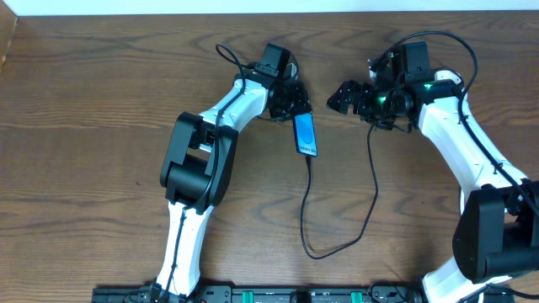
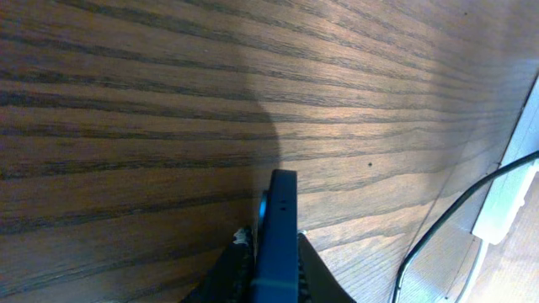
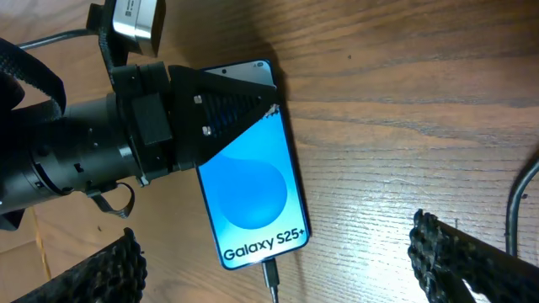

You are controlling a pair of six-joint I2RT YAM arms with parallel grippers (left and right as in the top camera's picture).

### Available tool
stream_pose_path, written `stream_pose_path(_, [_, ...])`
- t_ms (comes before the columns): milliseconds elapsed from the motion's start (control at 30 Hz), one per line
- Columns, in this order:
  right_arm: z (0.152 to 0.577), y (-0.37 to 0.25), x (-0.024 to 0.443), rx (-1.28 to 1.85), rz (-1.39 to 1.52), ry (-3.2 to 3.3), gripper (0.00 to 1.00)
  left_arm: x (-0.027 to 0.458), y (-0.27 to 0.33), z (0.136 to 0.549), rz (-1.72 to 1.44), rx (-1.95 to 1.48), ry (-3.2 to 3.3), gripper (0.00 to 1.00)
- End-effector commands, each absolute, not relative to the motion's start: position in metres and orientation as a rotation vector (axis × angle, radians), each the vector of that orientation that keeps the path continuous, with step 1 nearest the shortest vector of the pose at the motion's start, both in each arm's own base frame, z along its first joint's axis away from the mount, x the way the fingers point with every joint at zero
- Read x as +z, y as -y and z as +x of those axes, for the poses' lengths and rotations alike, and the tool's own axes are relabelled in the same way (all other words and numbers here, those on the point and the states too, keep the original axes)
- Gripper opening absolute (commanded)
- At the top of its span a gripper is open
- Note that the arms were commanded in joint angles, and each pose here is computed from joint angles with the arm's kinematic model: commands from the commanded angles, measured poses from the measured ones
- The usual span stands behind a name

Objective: Plug charger to phone and switch on socket
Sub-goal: 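Lay the phone flat on the table with the left gripper, then open the left gripper and lift it away from the phone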

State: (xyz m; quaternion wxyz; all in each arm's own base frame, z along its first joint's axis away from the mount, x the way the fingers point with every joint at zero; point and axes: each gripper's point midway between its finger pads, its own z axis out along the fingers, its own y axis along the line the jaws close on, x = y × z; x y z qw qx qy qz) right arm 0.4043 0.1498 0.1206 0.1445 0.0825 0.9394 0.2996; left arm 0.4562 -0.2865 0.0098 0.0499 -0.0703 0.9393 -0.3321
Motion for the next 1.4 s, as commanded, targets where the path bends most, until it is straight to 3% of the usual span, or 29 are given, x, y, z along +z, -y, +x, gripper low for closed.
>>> stream_pose_path(0, [0.403,-0.154,0.13,0.863,0.195,-2.689,0.98,0.007,0.284,0.454,-0.225,-1.001,-2.872,0.17])
stream_pose_path(67, [0.403,-0.154,0.13,0.863,0.195,-2.69,0.98,0.007,0.284,0.454,-0.225,-0.998,-2.872,0.17])
stream_pose_path(233, [0.402,-0.154,0.129,0.863,0.196,-2.692,0.98,0.006,0.282,0.455,-0.23,-0.982,-2.874,0.36])
stream_pose_path(533, [0.402,-0.154,0.129,0.863,0.197,-2.693,0.98,-0.003,0.271,0.451,-0.27,-0.879,-2.91,0.38])
stream_pose_path(633, [0.402,-0.153,0.129,0.862,0.197,-2.694,0.98,-0.005,0.267,0.451,-0.281,-0.845,-2.916,0.43])
stream_pose_path(1267, [0.4,-0.153,0.128,0.86,0.201,-2.703,0.99,-0.025,0.218,0.456,-0.371,-0.424,-2.925,0.45])
stream_pose_path(1333, [0.399,-0.153,0.128,0.86,0.203,-2.707,0.99,-0.026,0.209,0.46,-0.388,-0.379,-2.91,0.61])
stream_pose_path(1367, [0.399,-0.153,0.127,0.859,0.2,-2.709,0.99,-0.026,0.204,0.462,-0.399,-0.353,-2.902,0.63])
